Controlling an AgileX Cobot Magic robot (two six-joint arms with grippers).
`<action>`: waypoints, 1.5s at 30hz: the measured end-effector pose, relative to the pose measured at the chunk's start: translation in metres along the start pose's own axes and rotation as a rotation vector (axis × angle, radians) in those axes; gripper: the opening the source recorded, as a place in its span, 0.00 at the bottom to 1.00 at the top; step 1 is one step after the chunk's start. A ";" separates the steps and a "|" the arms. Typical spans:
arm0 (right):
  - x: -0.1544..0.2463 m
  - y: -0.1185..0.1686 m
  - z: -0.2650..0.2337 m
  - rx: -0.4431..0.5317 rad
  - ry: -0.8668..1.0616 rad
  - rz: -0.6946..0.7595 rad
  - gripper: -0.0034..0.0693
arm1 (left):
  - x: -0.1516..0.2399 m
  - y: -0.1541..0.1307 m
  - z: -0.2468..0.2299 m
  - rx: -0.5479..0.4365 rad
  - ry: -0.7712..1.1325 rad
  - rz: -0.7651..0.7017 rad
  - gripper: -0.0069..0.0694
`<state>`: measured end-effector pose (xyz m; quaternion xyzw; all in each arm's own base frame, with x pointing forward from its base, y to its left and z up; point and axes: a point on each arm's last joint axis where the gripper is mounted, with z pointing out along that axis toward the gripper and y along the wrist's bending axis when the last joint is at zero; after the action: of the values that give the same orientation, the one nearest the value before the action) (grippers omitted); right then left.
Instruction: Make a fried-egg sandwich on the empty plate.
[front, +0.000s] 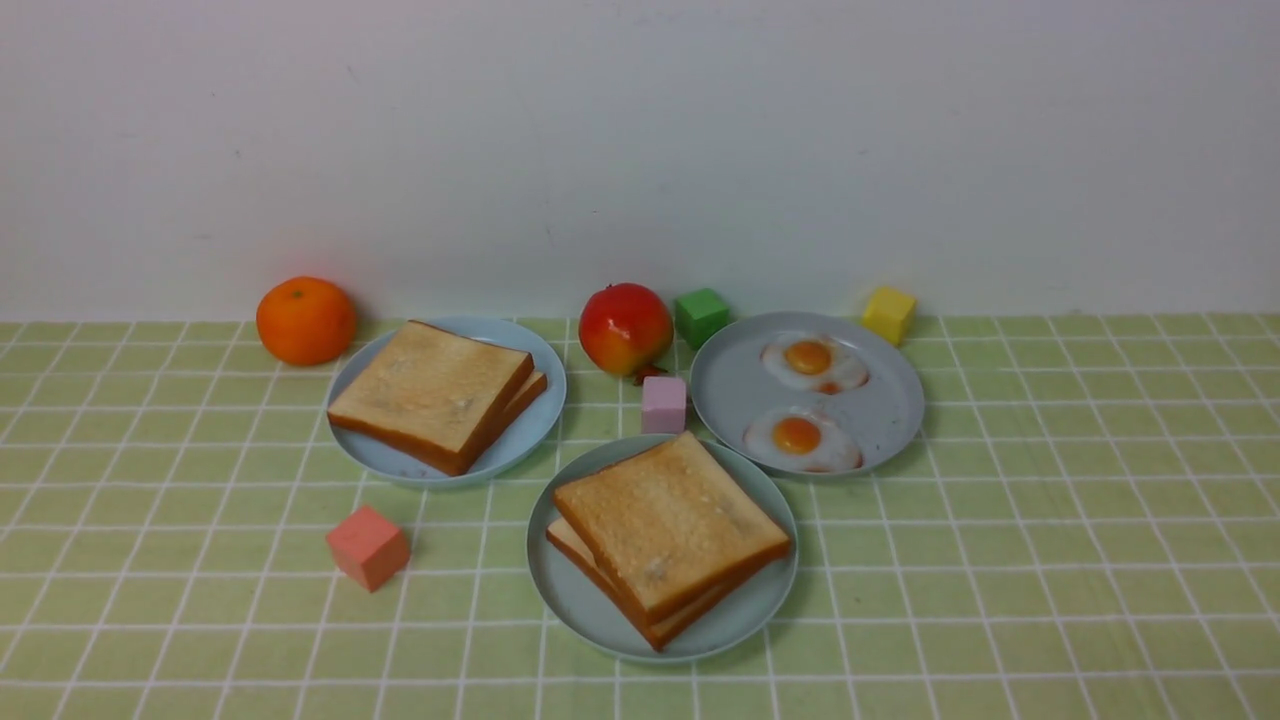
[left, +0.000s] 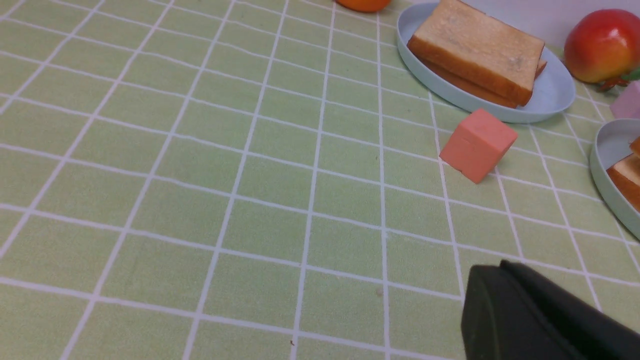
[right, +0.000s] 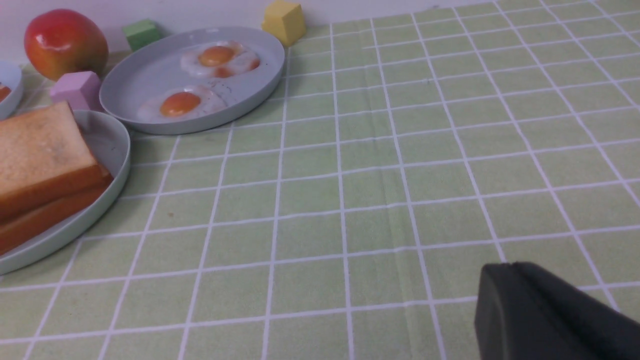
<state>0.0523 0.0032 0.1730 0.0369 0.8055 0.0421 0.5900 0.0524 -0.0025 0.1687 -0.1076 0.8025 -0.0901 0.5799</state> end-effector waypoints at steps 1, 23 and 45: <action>0.000 0.000 0.000 0.000 0.000 0.000 0.07 | 0.000 0.000 0.000 0.000 0.000 0.000 0.07; 0.000 0.000 0.000 0.000 0.001 0.001 0.11 | 0.000 0.000 0.000 0.000 0.000 0.000 0.07; 0.000 0.000 0.000 0.000 0.000 0.003 0.15 | 0.000 0.000 0.000 0.000 0.000 -0.001 0.08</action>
<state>0.0522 0.0033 0.1730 0.0380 0.8055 0.0432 0.5897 0.0524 -0.0025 0.1687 -0.1079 0.8025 -0.0904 0.5798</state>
